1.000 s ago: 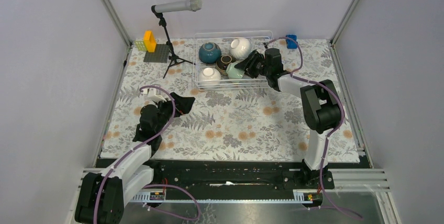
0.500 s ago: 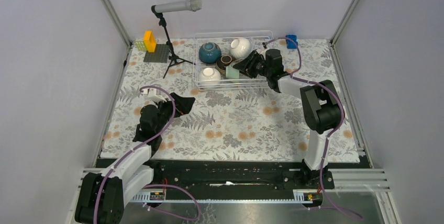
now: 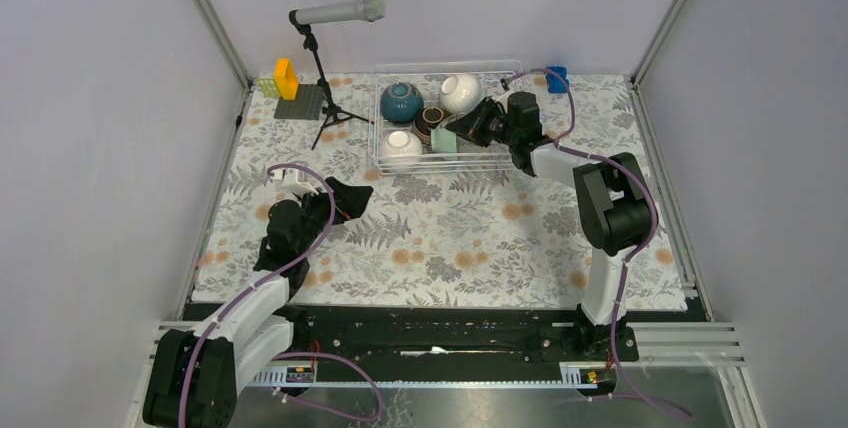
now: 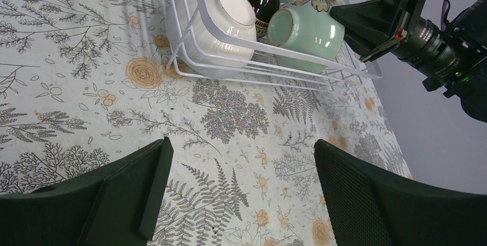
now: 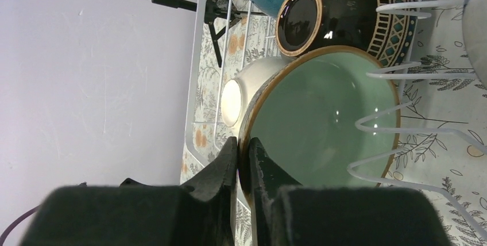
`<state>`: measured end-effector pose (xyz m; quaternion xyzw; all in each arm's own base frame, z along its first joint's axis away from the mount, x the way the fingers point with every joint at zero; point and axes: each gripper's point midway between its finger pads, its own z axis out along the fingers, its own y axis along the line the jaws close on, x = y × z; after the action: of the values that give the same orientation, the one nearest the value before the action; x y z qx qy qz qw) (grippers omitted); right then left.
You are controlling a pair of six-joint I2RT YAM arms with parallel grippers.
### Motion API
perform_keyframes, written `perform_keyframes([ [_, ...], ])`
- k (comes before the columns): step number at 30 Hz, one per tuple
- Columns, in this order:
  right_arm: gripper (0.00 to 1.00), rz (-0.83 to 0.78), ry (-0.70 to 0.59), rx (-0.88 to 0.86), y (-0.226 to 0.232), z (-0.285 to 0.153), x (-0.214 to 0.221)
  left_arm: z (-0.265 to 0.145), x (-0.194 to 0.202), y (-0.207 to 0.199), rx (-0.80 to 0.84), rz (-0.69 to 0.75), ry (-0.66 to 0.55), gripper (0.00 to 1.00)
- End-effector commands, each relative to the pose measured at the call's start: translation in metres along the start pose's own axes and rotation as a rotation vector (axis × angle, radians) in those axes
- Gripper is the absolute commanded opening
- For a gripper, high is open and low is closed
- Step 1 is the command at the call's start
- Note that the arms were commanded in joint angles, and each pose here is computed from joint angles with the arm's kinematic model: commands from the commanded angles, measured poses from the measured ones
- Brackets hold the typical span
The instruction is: Unload the bowls from the dish rack
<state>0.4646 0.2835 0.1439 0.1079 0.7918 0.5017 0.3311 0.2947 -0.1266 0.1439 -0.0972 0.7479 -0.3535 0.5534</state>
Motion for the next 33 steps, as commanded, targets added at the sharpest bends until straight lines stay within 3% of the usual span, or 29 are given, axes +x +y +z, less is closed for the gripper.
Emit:
perform_keyframes([
  [1, 0.00, -0.070, 0.044, -0.164, 0.058, -0.005, -0.005, 0.001, -0.008, -0.012, 0.058, 0.017, -0.026, 0.99],
  [14, 0.00, -0.240, 0.066, -0.347, 0.136, -0.028, -0.002, 0.001, -0.008, -0.012, 0.057, 0.017, -0.030, 0.99],
  [25, 0.00, -0.464, 0.023, -0.251, 0.170, -0.057, 0.002, -0.001, -0.010, -0.011, 0.048, 0.027, -0.038, 0.99],
  [33, 0.00, -0.605, -0.054, -0.084, 0.172, -0.097, 0.002, -0.001, -0.011, -0.011, 0.043, 0.031, -0.041, 0.99],
])
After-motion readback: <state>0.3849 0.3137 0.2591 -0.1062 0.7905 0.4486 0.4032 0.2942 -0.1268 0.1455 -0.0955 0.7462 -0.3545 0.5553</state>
